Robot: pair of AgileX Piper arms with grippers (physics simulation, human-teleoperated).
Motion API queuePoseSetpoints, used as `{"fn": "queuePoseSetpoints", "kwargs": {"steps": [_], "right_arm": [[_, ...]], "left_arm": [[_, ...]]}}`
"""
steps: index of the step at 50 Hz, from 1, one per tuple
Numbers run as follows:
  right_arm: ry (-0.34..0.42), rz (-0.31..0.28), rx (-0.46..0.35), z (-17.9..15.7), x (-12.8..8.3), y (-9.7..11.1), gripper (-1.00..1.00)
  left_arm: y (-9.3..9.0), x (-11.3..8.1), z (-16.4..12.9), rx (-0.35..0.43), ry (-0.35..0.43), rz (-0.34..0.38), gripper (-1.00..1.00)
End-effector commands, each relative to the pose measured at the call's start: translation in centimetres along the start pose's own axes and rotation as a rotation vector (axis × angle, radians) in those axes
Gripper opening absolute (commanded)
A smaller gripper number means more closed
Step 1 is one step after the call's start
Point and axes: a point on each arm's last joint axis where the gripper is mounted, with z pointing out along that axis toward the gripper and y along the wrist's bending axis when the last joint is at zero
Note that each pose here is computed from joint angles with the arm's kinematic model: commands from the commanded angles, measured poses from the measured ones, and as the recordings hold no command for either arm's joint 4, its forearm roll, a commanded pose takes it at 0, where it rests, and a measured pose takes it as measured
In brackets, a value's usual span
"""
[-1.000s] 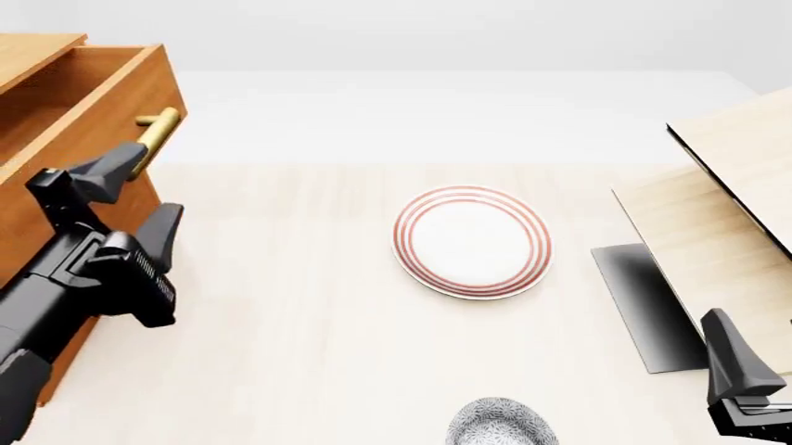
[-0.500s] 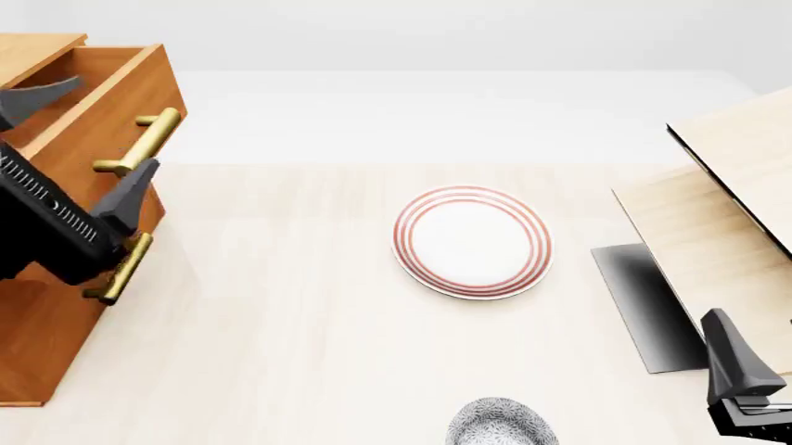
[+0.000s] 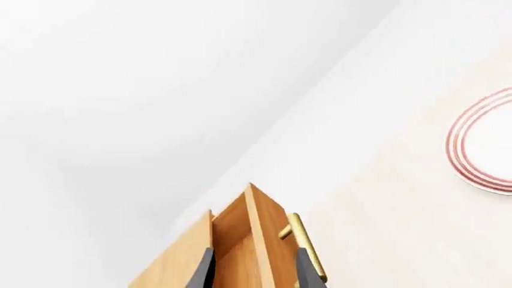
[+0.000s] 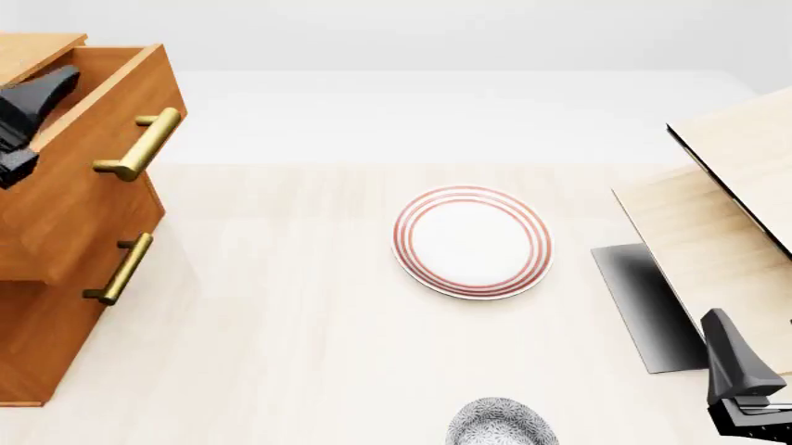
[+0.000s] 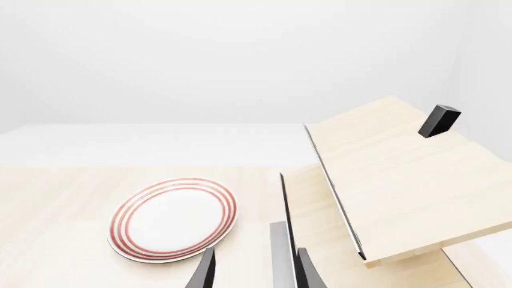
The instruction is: Open the top drawer of the cabinet and put the bowl in it.
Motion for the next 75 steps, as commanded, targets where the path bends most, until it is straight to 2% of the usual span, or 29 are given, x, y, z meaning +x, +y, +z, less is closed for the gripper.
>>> {"fn": "queuePoseSetpoints", "kwargs": {"steps": [1, 3, 5, 8, 9, 10, 12, 14, 16, 18, 19, 21, 24, 26, 30, 31, 34, 38, 39, 40, 43, 45, 50, 52, 53, 59, 61, 68, 75], "right_arm": [[0.000, 0.000, 0.000, 0.0, 0.0, 0.0, 1.00], [0.000, 0.000, 0.000, 0.0, 0.0, 0.0, 1.00], [0.000, 0.000, 0.000, 0.0, 0.0, 0.0, 1.00], [0.000, 0.000, 0.000, 0.0, 0.0, 0.0, 1.00], [0.000, 0.000, 0.000, 0.0, 0.0, 0.0, 1.00], [0.000, 0.000, 0.000, 0.0, 0.0, 0.0, 1.00], [0.000, 0.000, 0.000, 0.0, 0.0, 0.0, 1.00], [0.000, 0.000, 0.000, 0.0, 0.0, 0.0, 1.00], [0.000, 0.000, 0.000, 0.0, 0.0, 0.0, 1.00], [0.000, 0.000, 0.000, 0.0, 0.0, 0.0, 1.00], [0.000, 0.000, 0.000, 0.0, 0.0, 0.0, 1.00], [0.000, 0.000, 0.000, 0.0, 0.0, 0.0, 1.00], [0.000, 0.000, 0.000, 0.0, 0.0, 0.0, 1.00], [0.000, 0.000, 0.000, 0.0, 0.0, 0.0, 1.00], [0.000, 0.000, 0.000, 0.0, 0.0, 0.0, 1.00], [0.000, 0.000, 0.000, 0.0, 0.0, 0.0, 1.00], [0.000, 0.000, 0.000, 0.0, 0.0, 0.0, 1.00], [0.000, 0.000, 0.000, 0.0, 0.0, 0.0, 1.00], [0.000, 0.000, 0.000, 0.0, 0.0, 0.0, 1.00], [0.000, 0.000, 0.000, 0.0, 0.0, 0.0, 1.00], [0.000, 0.000, 0.000, 0.0, 0.0, 0.0, 1.00], [0.000, 0.000, 0.000, 0.0, 0.0, 0.0, 1.00], [0.000, 0.000, 0.000, 0.0, 0.0, 0.0, 1.00], [0.000, 0.000, 0.000, 0.0, 0.0, 0.0, 1.00], [0.000, 0.000, 0.000, 0.0, 0.0, 0.0, 1.00], [0.000, 0.000, 0.000, 0.0, 0.0, 0.0, 1.00], [0.000, 0.000, 0.000, 0.0, 0.0, 0.0, 1.00], [0.000, 0.000, 0.000, 0.0, 0.0, 0.0, 1.00], [0.000, 0.000, 0.000, 0.0, 0.0, 0.0, 1.00]], "left_arm": [[3.1, -2.4, -0.4, 0.011, 0.077, -0.197, 1.00], [3.2, -2.7, -0.4, 0.016, 0.070, -0.195, 1.00], [3.5, -2.5, -0.7, 0.001, 0.099, -0.206, 1.00], [3.9, -3.0, 0.2, 0.033, 0.133, -0.293, 1.00], [3.9, -3.0, 0.4, 0.040, 0.132, -0.293, 1.00], [4.2, -2.5, 0.0, 0.016, 0.170, -0.293, 1.00], [4.2, -2.8, 0.3, 0.026, 0.163, -0.305, 1.00], [4.2, -2.4, 0.7, 0.028, 0.194, -0.313, 1.00], [4.2, -2.7, 1.4, 0.049, 0.202, -0.354, 1.00], [4.3, -2.7, 1.7, 0.053, 0.212, -0.352, 1.00], [4.6, -2.3, 1.8, 0.041, 0.247, -0.371, 1.00], [4.5, -3.0, 2.7, 0.072, 0.242, -0.413, 1.00], [5.1, -3.0, 2.6, 0.051, 0.253, -0.424, 1.00], [5.3, -3.6, 3.2, 0.065, 0.252, -0.466, 1.00], [6.2, -3.0, 3.7, 0.037, 0.323, -0.513, 1.00], [6.3, -3.3, 4.2, 0.048, 0.325, -0.543, 1.00], [6.3, -3.2, 5.0, 0.055, 0.356, -0.574, 1.00], [6.4, -3.2, 6.1, 0.071, 0.377, -0.587, 1.00], [6.4, -2.6, 6.6, 0.069, 0.415, -0.600, 1.00], [6.4, -3.1, 6.8, 0.074, 0.400, -0.620, 1.00], [6.7, -2.5, 7.3, 0.067, 0.440, -0.635, 1.00], [6.3, -2.6, 8.4, 0.092, 0.460, -0.655, 1.00], [6.5, -3.0, 9.4, 0.094, 0.477, -0.718, 1.00], [6.6, -2.7, 9.8, 0.095, 0.494, -0.707, 1.00], [6.6, -3.1, 10.1, 0.101, 0.490, -0.724, 1.00], [6.8, -2.0, 10.9, 0.091, 0.539, -0.730, 1.00], [6.4, -2.0, 11.7, 0.107, 0.558, -0.752, 1.00], [7.1, -2.3, 12.0, 0.101, 0.569, -0.760, 1.00], [6.6, -2.3, 12.6, 0.114, 0.594, -0.793, 1.00]]}}
